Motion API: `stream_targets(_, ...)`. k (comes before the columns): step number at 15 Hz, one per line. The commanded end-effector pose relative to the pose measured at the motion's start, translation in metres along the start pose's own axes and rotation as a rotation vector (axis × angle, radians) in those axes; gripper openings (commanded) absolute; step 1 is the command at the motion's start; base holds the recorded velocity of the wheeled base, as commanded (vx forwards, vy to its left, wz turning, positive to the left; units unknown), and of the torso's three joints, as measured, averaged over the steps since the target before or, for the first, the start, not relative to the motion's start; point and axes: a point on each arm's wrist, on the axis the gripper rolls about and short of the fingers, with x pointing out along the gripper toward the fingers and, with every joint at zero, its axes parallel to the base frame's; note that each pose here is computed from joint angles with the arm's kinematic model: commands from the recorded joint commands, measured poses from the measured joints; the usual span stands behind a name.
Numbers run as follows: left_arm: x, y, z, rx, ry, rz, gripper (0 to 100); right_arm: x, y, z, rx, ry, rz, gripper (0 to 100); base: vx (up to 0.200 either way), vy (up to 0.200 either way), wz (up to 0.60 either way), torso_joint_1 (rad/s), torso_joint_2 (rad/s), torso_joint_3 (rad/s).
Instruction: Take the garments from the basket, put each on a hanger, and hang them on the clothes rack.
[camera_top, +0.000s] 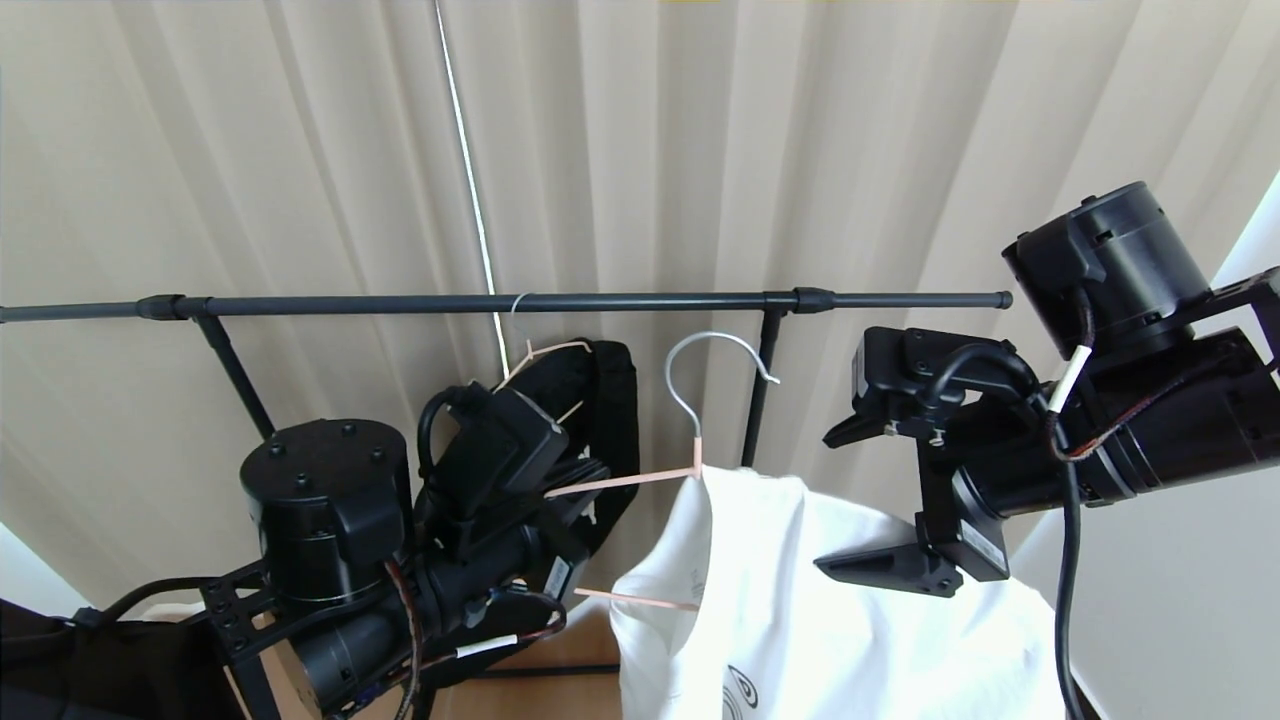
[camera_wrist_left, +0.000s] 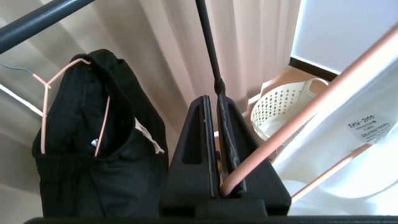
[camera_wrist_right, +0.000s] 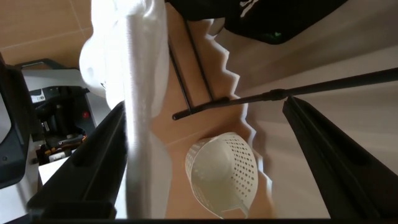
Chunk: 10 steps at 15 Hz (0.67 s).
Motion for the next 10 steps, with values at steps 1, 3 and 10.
stream_targets(1, -0.0019, -0.0002, 0.0007, 0.000, -0.003, -0.001, 0, -0.0003, -0.0001, 0.0004, -0.001, -0.002, -0.001, 100, 0.000, 0.000, 0.00, 0.000, 0.00, 0.000)
stream_targets(3, -0.0028, -0.0002, 0.0006, 0.000, -0.003, -0.001, 0, -0.0006, 0.0002, 0.0001, 0.001, -0.001, 0.000, 100, 0.000, 0.000, 0.00, 0.000, 0.00, 0.000)
stream_targets(10, -0.0035, -0.0007, 0.0011, -0.006, -0.012, -0.029, 0, -0.0045, 0.0022, -0.0002, 0.000, -0.025, 0.022, 0, 0.000, 0.000, 0.00, 0.000, 0.00, 0.000)
